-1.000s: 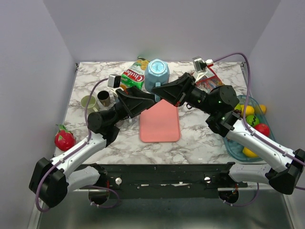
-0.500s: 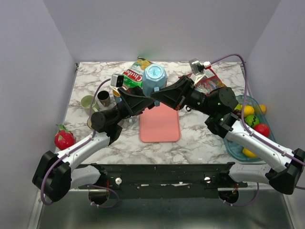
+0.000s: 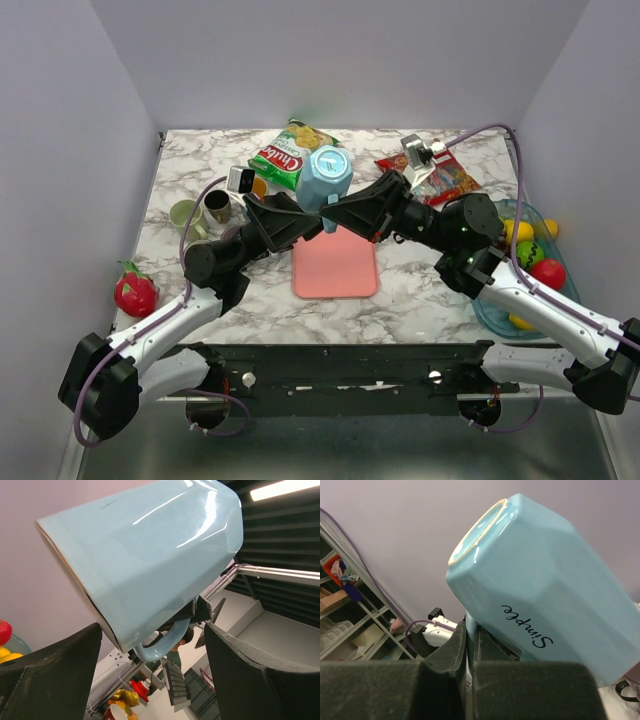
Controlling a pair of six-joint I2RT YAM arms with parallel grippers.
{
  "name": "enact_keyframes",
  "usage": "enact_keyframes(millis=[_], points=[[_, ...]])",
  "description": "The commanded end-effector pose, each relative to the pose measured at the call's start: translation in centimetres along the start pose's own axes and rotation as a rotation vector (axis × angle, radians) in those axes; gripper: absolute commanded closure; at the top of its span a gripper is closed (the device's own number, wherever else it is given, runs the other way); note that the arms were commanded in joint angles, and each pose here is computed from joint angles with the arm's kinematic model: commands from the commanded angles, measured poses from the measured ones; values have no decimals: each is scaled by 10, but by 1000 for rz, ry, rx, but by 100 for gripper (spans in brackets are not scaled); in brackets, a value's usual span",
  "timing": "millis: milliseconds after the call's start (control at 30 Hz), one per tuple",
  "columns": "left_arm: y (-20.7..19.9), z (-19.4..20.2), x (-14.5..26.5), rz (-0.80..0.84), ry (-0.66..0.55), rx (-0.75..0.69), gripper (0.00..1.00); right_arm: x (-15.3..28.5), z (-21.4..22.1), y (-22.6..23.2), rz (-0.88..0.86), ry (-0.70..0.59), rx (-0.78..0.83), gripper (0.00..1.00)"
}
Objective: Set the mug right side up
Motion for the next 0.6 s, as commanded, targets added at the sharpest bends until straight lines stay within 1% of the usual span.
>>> enact_keyframes(millis=[0,133,367,567], points=[[-51,-11,2,173,-90,-75,11,6,3,-13,52,-15,40,99],[-56,-10,3,184,-95,-72,11,7,12,-21,63,1,52,99],[-67,-11,5,224,-103,-51,11,10,27,-32,28,7,88,99],[-78,-10,7,278,-89,-15,19,6,37,-41,-9,3,132,99]])
Point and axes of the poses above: each gripper's point midway between its finger pads, its own x axis back along the fingers, its own y axis along the line the jaws close on, z = x × y, the point moved 4 cm from there along x, back along the fingers, and after that the axes turned 1 degree about x, right-handed, at the moved point
